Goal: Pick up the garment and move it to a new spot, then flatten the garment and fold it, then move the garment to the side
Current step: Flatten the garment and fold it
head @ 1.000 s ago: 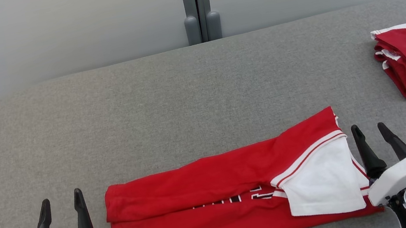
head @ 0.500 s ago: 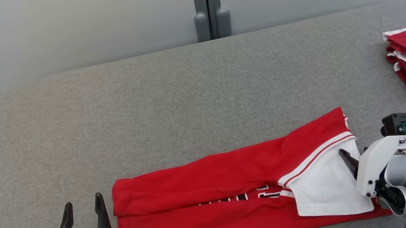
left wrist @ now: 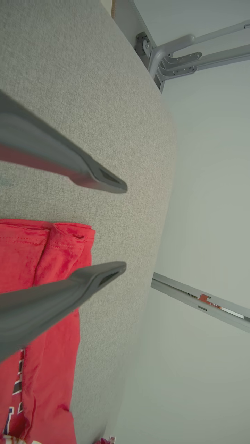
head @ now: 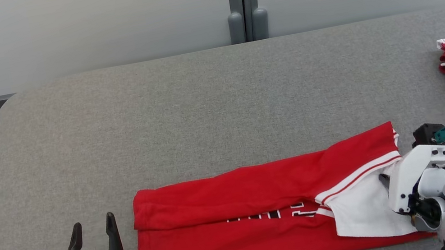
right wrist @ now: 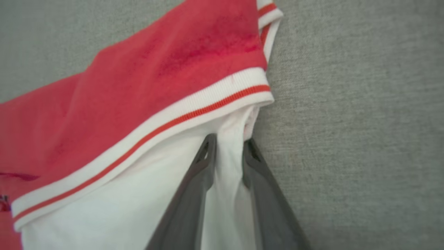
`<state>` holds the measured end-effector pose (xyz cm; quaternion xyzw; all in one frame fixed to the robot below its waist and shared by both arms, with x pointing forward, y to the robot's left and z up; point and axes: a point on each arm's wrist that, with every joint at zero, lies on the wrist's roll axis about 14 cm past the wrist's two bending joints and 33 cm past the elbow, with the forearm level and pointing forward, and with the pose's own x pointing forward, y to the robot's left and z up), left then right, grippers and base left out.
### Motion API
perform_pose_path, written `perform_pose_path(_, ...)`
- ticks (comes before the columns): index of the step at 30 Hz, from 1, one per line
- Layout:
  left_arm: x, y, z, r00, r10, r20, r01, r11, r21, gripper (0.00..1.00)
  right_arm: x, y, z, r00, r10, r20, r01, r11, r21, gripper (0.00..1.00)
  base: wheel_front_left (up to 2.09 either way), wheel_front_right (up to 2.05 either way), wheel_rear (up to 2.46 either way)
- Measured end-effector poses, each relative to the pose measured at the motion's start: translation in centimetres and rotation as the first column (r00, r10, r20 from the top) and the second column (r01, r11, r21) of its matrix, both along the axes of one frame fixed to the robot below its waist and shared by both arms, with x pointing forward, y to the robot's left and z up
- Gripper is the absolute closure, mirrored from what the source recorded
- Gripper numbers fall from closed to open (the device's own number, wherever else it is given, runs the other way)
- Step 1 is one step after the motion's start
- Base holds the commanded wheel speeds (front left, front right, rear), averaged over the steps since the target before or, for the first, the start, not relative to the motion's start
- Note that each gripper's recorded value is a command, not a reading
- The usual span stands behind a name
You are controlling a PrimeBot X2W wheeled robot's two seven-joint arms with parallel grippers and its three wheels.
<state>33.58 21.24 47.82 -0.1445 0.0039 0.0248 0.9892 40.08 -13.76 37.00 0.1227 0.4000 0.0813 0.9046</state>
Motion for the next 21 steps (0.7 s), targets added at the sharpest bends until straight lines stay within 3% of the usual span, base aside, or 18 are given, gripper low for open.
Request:
perform_pose_path(7,0.1,-0.4,0.1,1.000,-0.010,0.003,0.010,1.000,0.004,0.00,1.7,-1.1,2.4,0.995,-0.032,0.093,0.031,0.999,0.013,1.00,0.00,0.00,0.00)
perform_pose_path(15,0.2,-1.2,0.0,1.000,-0.030,0.003,0.030,1.000,0.004,0.00,3.2,-9.8,6.6,0.967,-0.126,0.221,0.151,0.983,-0.102,1.00,0.00,0.00,0.00)
perform_pose_path(21,0.4,-1.9,-0.2,0.999,-0.050,0.001,0.050,0.999,-0.006,0.00,3.4,-6.1,8.9,0.950,-0.089,0.298,0.094,0.996,-0.002,1.00,0.00,0.00,0.00)
